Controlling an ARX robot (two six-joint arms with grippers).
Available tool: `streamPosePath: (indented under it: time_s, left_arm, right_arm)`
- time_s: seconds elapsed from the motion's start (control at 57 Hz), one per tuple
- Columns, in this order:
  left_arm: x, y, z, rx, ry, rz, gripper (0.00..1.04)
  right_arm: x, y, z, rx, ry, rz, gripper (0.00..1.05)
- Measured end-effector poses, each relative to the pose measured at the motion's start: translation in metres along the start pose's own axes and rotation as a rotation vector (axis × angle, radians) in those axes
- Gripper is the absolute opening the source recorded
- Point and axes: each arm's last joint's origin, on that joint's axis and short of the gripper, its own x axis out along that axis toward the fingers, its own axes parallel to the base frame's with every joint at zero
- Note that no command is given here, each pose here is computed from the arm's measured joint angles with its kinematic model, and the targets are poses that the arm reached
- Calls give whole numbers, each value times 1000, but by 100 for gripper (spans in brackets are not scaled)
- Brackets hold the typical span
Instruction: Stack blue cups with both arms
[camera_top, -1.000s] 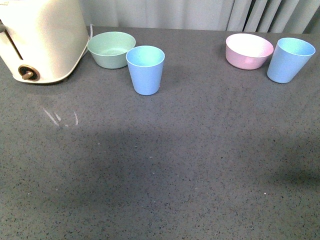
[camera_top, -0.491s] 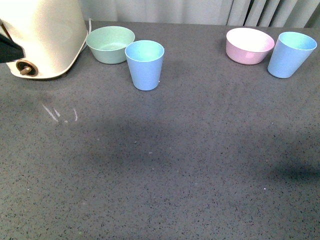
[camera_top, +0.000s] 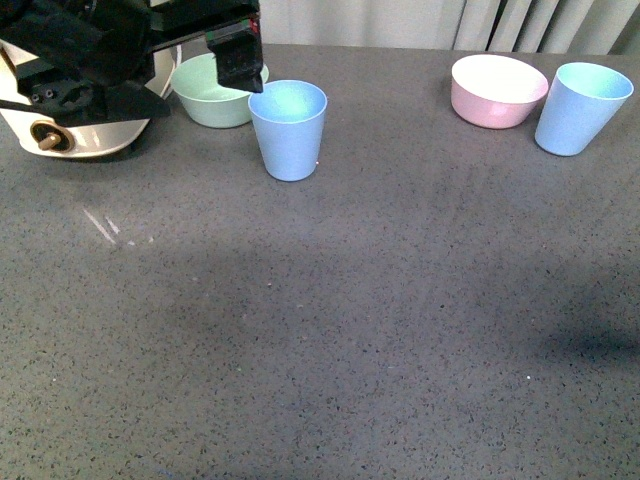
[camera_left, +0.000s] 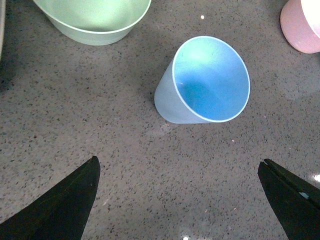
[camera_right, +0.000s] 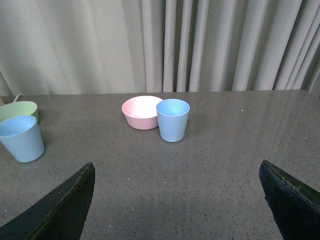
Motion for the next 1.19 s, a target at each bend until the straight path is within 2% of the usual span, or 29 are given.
streamPosePath:
  time_s: [0.298,0.561,0.772,1.035,1.193]
  left_arm:
    - [30,-6,13,-26,35,36,96]
    - [63,-5,25,-44,61,129,96]
    - [83,-18,36,-20,56,176,95]
    - [91,-31,32,8,90,187,61]
    - [95,-39,27,20,120,190,36]
  right_arm:
    - [0,0,0,0,0,0,96]
    - [0,0,0,0,0,0,96]
    - [0,0,0,0,0,0,96]
    - [0,0,0,0,0,0,96]
    - [0,0,0,0,0,0,96]
